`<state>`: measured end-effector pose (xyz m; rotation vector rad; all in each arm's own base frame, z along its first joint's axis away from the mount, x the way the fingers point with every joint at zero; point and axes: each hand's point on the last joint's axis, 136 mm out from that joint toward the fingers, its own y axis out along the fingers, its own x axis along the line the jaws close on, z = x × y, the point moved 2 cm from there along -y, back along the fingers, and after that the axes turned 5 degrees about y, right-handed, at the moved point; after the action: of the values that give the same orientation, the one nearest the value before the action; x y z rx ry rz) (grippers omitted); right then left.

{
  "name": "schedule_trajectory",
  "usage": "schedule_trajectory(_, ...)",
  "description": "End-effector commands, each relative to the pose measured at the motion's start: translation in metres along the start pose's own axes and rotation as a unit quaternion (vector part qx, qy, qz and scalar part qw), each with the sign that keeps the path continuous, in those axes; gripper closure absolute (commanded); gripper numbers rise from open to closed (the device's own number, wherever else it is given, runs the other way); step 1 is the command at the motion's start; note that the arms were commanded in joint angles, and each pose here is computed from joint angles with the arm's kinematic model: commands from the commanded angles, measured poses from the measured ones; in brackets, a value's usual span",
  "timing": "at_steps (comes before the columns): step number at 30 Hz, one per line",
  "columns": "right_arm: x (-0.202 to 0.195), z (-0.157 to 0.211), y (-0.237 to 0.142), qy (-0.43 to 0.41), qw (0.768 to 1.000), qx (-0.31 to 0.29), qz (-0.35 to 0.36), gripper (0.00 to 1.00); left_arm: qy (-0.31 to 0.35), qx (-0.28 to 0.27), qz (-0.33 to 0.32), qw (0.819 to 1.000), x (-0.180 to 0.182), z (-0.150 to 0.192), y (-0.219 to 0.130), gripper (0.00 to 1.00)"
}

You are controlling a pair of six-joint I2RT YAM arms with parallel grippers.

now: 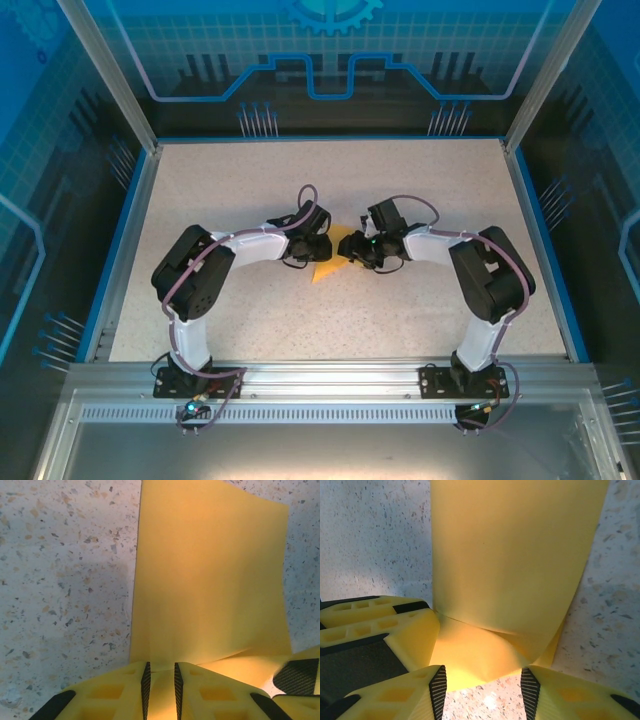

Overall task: Fold a paper plane with a square sheet of paper (pick it up from the middle)
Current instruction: Third fold the triangle at the center of the table, then fourth fold the wing at the center of the table.

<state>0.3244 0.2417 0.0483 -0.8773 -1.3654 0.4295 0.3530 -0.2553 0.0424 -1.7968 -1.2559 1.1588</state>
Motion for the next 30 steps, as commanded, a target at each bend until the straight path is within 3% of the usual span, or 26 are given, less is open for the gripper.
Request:
schedule_trajectory(1,0.003,0.002,0.005,0.011,1.000,0.007,0.003,0.53,-0.015,0.012,-0.004,1.000,0.008,0.008,0.008,0.76)
schedule_trajectory(8,-0.008,0.001,0.001,0.056,0.998,-0.016,0.020,0.51,-0.019,0.013,-0.009,1.000,0.012,0.010,0.009,0.77)
schedule_trajectory(16,-0.002,0.002,0.011,0.081,0.997,0.002,-0.007,0.59,-0.022,0.012,-0.007,1.000,0.012,0.009,0.010,0.77)
schedule_trajectory(26,0.000,0.015,0.021,0.083,0.996,0.034,-0.024,0.61,-0.027,0.005,-0.006,1.000,0.013,0.003,0.007,0.77)
schedule_trajectory(30,0.001,0.014,0.023,0.085,0.995,0.034,-0.026,0.70,-0.032,-0.007,0.001,0.999,0.010,-0.002,-0.003,0.75)
